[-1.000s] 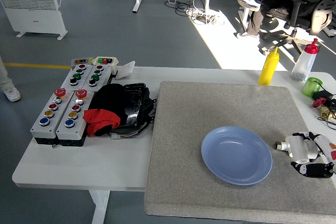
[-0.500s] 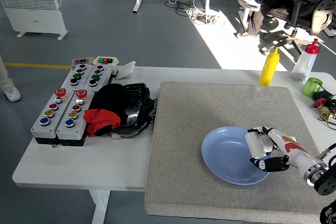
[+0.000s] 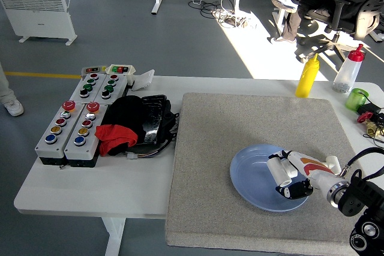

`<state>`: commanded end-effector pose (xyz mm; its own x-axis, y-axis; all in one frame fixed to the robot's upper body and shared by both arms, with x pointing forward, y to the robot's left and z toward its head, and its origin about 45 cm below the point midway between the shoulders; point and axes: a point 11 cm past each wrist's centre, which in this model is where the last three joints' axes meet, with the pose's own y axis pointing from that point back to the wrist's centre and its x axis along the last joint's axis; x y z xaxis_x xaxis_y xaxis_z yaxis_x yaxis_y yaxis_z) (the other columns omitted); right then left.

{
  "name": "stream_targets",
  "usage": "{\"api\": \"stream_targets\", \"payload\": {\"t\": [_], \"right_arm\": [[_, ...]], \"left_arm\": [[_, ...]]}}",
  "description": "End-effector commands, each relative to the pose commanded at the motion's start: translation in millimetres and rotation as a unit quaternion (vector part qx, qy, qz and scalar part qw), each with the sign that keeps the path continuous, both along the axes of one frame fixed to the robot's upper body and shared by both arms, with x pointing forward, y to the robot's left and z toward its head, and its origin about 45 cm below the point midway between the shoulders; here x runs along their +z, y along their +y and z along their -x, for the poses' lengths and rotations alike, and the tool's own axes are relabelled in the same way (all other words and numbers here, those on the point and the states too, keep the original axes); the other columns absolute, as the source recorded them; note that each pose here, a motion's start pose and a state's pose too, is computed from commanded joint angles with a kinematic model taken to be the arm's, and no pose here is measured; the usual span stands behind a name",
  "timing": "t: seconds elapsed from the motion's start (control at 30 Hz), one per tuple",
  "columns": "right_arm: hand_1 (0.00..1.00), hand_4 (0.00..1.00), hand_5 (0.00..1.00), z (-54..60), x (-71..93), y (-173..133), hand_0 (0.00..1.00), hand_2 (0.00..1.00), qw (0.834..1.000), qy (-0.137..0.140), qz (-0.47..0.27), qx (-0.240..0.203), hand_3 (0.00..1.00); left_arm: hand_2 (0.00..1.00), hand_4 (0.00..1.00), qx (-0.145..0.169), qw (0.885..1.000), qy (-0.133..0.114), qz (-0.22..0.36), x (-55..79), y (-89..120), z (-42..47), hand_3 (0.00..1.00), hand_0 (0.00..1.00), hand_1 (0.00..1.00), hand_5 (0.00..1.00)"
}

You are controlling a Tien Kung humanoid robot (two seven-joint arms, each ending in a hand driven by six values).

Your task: Pick pipe place plate twice

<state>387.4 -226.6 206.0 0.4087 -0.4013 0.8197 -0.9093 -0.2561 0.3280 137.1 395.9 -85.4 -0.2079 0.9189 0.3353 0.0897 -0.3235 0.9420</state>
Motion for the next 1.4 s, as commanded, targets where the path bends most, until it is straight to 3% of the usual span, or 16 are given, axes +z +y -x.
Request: {"api": "stream_targets", "payload": {"t": [0.03, 0.2, 0.23, 0.4, 0.43, 0.7, 0.87, 1.07, 1.4], "right_arm": [[0.894, 0.718, 0.218, -0.1, -1.1, 0, 0.979, 0.943, 1.0, 0.0, 0.004, 0.001, 0.857], [0.894, 0.718, 0.218, -1.9, -1.3, -3, 0.979, 0.943, 1.0, -0.008, 0.019, 0.003, 0.857], [0.922, 0.752, 0.226, -2.2, -1.2, -4, 0.998, 0.998, 1.0, -0.008, 0.02, 0.002, 0.975], [0.922, 0.752, 0.226, -3.2, -2.3, -11, 0.998, 0.998, 1.0, 0.001, 0.001, -0.011, 0.975], [0.936, 0.82, 0.29, -3.2, -2.3, -12, 0.998, 0.998, 1.0, 0.003, -0.002, -0.012, 0.998], [0.94, 0.829, 0.294, -2.9, 0.3, -16, 0.998, 0.998, 1.0, 0.012, -0.021, -0.016, 0.998], [0.931, 0.841, 0.326, -7.1, 14.2, -25, 0.998, 0.998, 0.998, -0.013, -0.047, -0.026, 0.998], [0.927, 0.831, 0.328, -19.3, 31.1, -58, 0.998, 0.998, 0.996, -0.044, -0.043, -0.07, 0.998], [0.927, 0.823, 0.319, -34.0, 14.0, -100, 0.998, 0.998, 0.992, -0.017, -0.001, -0.122, 0.988]], "left_arm": [[0.706, 0.369, 0.0, 1.0, 0.0, 0.0, 0.0, 0, 0.0, 0.651, 0.682, 0.673, 0.998], [0.706, 0.369, 0.0, 1.0, 0.0, 0.0, 0.1, 0, -0.1, 0.651, 0.682, 0.673, 0.998], [0.707, 0.369, -0.001, 1.0, 0.0, 0.0, 0.2, 0, -0.2, 0.651, 0.682, 0.673, 0.998], [0.707, 0.369, 0.0, 1.0, 0.001, 0.0, 0.1, 0, 0.1, 0.651, 0.682, 0.673, 0.998], [0.706, 0.369, 0.0, 1.0, 0.001, 0.0, 0.1, 0, 0.3, 0.652, 0.682, 0.672, 0.998], [0.705, 0.37, 0.001, 1.0, 0.004, -0.001, -0.4, 1, 2.8, 0.652, 0.682, 0.674, 0.998], [0.706, 0.37, 0.0, 1.0, 0.005, -0.001, -0.7, 1, 4.3, 0.653, 0.682, 0.674, 0.998], [0.705, 0.37, 0.0, 1.0, 0.008, -0.002, -0.8, 1, 5.6, 0.652, 0.682, 0.674, 0.998], [0.705, 0.369, -0.001, 1.0, 0.011, -0.002, -1.1, 2, 7.3, 0.652, 0.682, 0.674, 0.998]]}}
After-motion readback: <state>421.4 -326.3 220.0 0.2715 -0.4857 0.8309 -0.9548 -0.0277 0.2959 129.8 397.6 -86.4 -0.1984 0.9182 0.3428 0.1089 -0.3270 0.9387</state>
